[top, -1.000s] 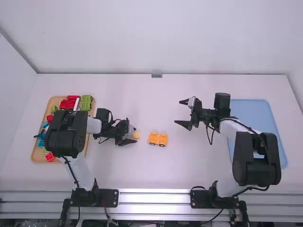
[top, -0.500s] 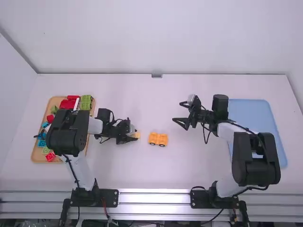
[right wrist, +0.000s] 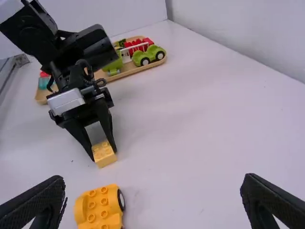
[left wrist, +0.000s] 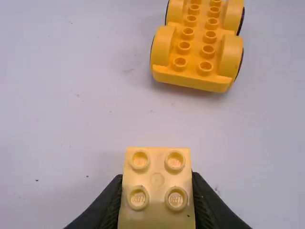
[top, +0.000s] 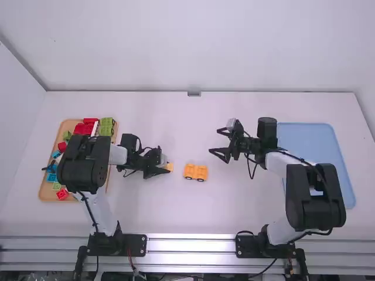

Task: Assemble lego blocks to make yellow taxi

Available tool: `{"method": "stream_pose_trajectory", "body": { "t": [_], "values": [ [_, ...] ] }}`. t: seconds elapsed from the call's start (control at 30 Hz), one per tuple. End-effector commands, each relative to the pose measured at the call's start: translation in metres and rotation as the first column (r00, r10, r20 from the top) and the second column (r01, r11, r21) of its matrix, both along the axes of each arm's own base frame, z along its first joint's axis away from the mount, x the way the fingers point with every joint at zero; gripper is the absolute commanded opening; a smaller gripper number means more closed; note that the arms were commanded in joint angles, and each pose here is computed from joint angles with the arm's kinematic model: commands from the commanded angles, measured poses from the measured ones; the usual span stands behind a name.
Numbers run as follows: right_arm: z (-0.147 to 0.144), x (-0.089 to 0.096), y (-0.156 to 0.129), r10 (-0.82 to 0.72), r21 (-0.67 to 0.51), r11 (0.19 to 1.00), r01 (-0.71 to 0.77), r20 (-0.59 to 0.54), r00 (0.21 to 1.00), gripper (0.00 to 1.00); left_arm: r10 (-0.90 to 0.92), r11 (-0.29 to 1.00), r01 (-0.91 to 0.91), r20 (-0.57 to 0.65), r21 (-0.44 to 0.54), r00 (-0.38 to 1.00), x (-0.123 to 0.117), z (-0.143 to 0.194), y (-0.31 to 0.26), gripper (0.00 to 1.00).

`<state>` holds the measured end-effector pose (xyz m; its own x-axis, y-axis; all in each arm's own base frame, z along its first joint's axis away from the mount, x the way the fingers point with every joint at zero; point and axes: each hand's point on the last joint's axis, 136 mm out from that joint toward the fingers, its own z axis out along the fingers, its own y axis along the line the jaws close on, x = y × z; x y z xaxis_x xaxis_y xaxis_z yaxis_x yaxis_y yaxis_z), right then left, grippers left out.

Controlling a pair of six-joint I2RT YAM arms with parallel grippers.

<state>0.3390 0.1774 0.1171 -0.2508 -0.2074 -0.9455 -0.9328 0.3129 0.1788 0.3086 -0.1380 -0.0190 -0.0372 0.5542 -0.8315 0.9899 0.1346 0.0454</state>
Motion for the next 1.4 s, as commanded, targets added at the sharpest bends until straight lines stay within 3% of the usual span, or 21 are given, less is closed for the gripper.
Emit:
{"method": "stream_pose_trajectory", "body": {
  "t": [0.0,0.17,0.33,0.43,0.7,0.83,0.97,1.1,1.37],
  "values": [
    [-0.007,-0.007,-0.001,0.011,-0.009,1.0,-0.011,-0.013,1.0,0.98,-0.006,1.0,0.006,0.032,0.016,0.999,0.007,0.012,0.002,0.25],
    [-0.029,-0.028,-0.001,0.061,-0.06,0.997,-0.057,0.062,0.996,0.99,-0.017,1.0,0.018,0.029,-0.017,0.999,0.012,0.035,-0.002,0.17],
    [-0.056,-0.05,0.001,0.054,-0.104,0.993,-0.049,0.049,0.997,0.98,-0.139,0.985,0.148,0.1,-0.085,0.985,-0.001,0.055,-0.014,0.18],
    [-0.068,-0.07,0.011,0.107,-0.128,0.987,-0.093,0.109,0.988,0.98,-0.174,0.973,0.188,0.112,-0.132,0.978,-0.005,0.068,-0.02,0.18],
    [-0.097,-0.083,0.036,0.175,-0.198,0.971,-0.136,0.192,0.966,0.98,-0.262,0.956,0.274,0.119,-0.102,0.958,-0.015,0.068,-0.041,0.14],
    [-0.112,-0.085,0.043,0.195,-0.212,0.965,-0.153,0.197,0.961,0.98,-0.265,0.959,0.273,0.091,-0.082,0.96,-0.016,0.065,-0.049,0.14],
    [-0.122,-0.073,0.048,0.186,-0.161,0.974,-0.161,0.154,0.97,0.98,-0.27,0.96,0.274,0.07,-0.06,0.96,-0.016,0.061,-0.058,0.14],
    [-0.126,-0.074,0.053,0.239,-0.102,0.969,-0.227,0.138,0.961,0.98,-0.307,0.948,0.312,0.082,-0.058,0.948,-0.022,0.061,-0.069,0.13],
    [-0.15,-0.06,0.058,0.188,-0.192,0.967,-0.166,0.104,0.977,0.98,-0.257,0.966,0.258,0.051,-0.019,0.965,-0.01,0.056,-0.081,0.1]
  ]
}}
